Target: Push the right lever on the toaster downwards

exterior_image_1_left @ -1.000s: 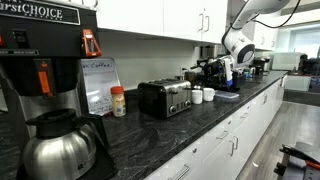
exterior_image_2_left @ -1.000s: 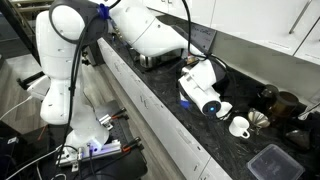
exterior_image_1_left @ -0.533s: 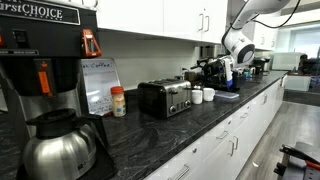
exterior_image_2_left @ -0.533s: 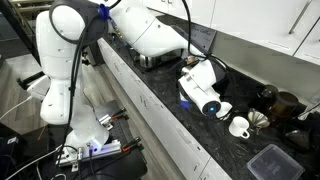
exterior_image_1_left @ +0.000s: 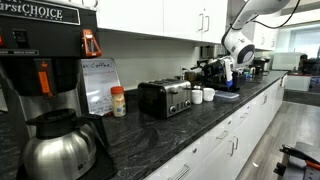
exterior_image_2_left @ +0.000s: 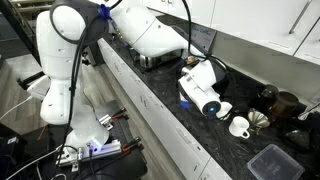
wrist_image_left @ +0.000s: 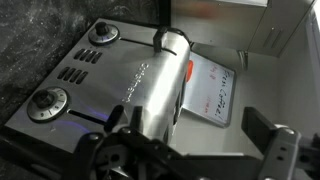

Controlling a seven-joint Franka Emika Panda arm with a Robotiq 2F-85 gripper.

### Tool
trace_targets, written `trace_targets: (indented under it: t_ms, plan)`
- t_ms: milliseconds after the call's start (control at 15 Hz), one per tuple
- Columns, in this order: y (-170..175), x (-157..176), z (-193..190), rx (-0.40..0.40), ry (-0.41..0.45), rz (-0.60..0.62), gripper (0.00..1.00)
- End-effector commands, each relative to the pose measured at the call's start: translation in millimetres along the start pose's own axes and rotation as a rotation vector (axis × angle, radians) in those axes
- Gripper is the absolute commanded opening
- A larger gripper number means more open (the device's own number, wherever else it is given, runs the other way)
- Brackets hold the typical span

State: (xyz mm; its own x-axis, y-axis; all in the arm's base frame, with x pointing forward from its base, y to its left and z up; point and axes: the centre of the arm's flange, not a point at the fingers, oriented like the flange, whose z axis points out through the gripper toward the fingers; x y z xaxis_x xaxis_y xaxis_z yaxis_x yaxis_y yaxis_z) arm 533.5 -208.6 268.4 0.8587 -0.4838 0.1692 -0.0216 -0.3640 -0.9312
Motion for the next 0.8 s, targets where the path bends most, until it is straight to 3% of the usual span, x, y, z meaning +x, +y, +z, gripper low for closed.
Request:
trace_targets:
  t_ms: [0,733]
  plan:
    - [9,7,6,-0.002,-0.012,-0.012,1.00]
    - [31,29,31,-0.010,-0.039,-0.057,1.00]
